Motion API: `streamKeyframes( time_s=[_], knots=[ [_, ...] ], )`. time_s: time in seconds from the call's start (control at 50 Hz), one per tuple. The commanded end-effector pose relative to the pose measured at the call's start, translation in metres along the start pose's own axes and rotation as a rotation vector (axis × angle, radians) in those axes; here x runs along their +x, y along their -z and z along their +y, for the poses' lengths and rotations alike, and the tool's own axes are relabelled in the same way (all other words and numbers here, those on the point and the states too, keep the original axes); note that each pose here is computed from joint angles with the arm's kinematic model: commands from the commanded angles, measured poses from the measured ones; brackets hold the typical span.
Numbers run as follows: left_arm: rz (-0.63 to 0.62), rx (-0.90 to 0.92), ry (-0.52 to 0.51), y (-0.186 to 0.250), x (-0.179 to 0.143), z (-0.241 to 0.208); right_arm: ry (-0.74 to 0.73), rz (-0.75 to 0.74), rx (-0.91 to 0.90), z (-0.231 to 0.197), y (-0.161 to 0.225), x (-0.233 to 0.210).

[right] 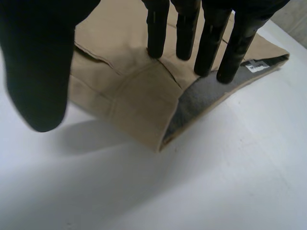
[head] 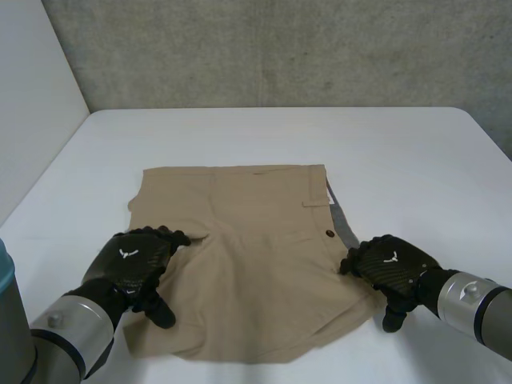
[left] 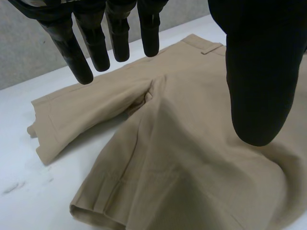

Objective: Fold the shorts.

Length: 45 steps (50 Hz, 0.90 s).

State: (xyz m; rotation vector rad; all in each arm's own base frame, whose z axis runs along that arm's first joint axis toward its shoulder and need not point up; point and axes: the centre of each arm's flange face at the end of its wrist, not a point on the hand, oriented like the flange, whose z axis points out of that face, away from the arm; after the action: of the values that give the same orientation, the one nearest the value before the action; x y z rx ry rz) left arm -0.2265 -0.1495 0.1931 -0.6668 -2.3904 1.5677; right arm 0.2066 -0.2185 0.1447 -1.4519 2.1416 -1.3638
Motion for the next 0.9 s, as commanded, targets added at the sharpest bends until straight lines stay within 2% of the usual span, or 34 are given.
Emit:
streamKeyframes(
  time_s=[0.02,0.26,0.42,0.56,0.72,0.84,0.9],
  knots=[
    [-0.003,-0.016,-0.004,-0.003,0.000,0.004,0.019,0.018,0.037,0.005,-0.008,0.003],
    [0.000,-0.067,-0.017,-0.022,0.000,0.022,0.049,0.045,0.086,0.006,-0.016,0.007],
    [-0.055,-0.036,-0.017,-0.045,-0.006,0.026,0.028,0.038,0.078,0.007,-0.014,0.003],
    [-0.109,0.120,-0.122,-0.068,-0.015,-0.006,-0.006,0.033,0.079,0.005,-0.013,0.001],
    [-0.170,0.190,-0.321,-0.126,-0.021,-0.010,-0.078,-0.003,0.146,-0.018,-0.016,-0.013],
    [-0.215,0.271,-0.368,-0.158,-0.024,-0.022,-0.139,0.020,0.197,-0.043,-0.024,-0.018],
    [-0.217,0.290,-0.364,-0.166,-0.025,-0.027,-0.156,0.086,0.203,-0.051,-0.029,-0.016]
  ],
)
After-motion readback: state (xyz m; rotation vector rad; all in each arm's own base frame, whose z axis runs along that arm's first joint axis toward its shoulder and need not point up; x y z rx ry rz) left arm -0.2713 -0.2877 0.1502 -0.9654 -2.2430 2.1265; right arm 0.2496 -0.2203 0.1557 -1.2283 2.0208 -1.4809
